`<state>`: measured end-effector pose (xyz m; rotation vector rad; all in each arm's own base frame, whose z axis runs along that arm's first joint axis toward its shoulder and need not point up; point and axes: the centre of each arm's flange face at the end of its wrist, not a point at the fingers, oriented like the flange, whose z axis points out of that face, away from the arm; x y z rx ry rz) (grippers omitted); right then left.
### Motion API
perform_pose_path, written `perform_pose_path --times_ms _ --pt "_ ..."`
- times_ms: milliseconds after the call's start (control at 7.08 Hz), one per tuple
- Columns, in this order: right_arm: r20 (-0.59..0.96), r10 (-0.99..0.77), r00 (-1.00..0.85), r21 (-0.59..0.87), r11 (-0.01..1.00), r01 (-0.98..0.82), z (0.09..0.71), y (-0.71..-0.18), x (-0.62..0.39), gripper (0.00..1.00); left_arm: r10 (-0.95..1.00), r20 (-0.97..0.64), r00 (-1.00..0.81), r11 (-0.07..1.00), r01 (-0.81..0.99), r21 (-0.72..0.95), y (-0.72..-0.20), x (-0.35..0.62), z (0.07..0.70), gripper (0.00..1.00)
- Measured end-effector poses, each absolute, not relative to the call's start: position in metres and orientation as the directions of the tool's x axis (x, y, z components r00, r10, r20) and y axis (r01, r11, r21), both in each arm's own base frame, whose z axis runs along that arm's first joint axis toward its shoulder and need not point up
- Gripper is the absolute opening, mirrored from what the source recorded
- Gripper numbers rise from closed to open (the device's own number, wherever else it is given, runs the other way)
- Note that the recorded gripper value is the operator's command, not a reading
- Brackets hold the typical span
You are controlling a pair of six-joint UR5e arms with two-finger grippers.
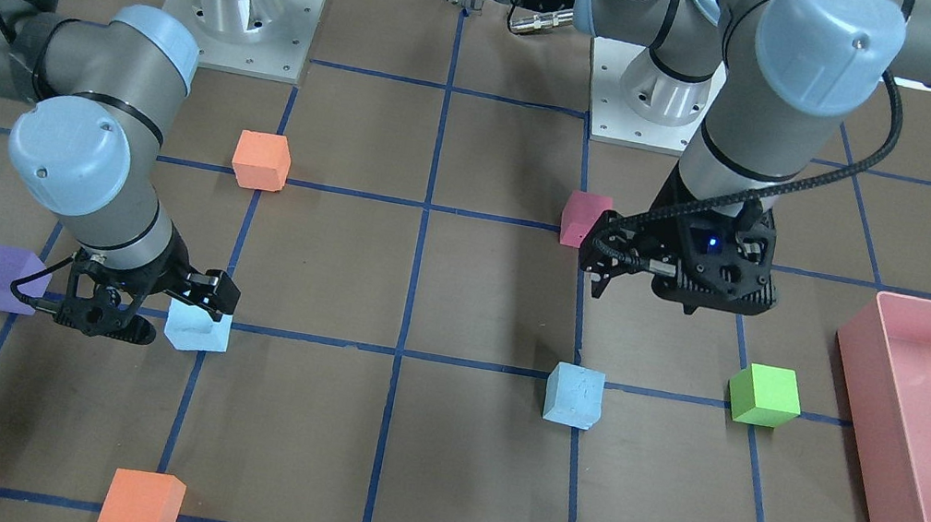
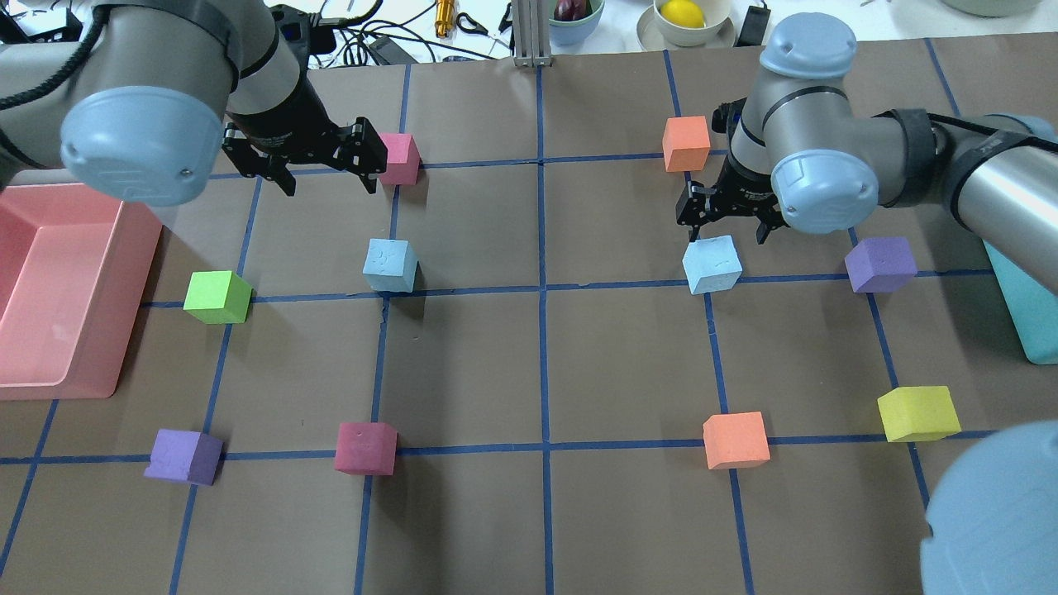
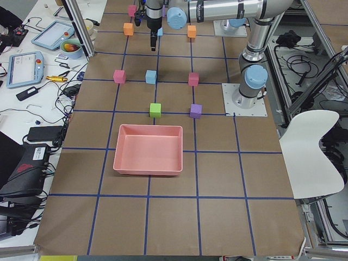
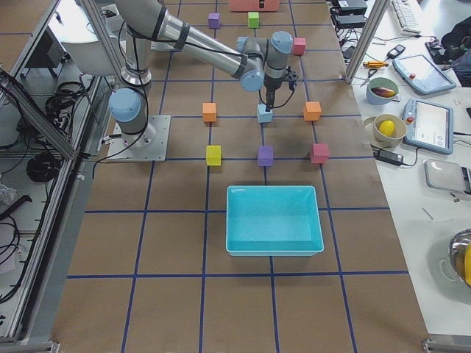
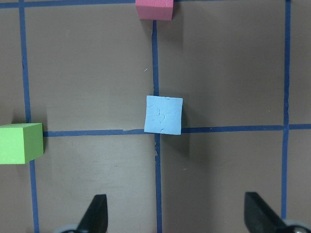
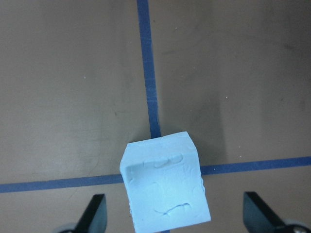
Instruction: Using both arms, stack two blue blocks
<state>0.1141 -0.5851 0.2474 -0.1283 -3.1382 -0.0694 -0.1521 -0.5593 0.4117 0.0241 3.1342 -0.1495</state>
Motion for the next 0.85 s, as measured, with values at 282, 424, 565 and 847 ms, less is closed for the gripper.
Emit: perform_pose_path --times_ms 282,424,565,847 --pt "0.001 0.074 -0.997 0.064 0.995 0.074 0.227 -0.588 0.114 1.00 0.016 -0.009 -1.000 0.998 0.017 -0.058 -0.591 -0.153 0.354 1.00" --pt "0.001 0.072 -0.997 0.080 0.994 0.072 0.219 -0.588 0.115 1.00 0.017 -0.013 -1.000 0.999 0.017 -0.032 -0.598 -0.153 0.327 1.00" --pt "0.001 0.070 -0.998 0.095 0.993 0.070 0.212 -0.586 0.115 0.87 0.017 -0.017 -1.000 1.000 0.017 -0.019 -0.602 -0.152 0.304 1.00" --pt "0.001 0.069 -0.998 0.104 0.992 0.068 0.199 -0.580 0.115 0.00 0.021 -0.019 -1.000 1.000 0.021 -0.019 -0.607 -0.152 0.253 1.00"
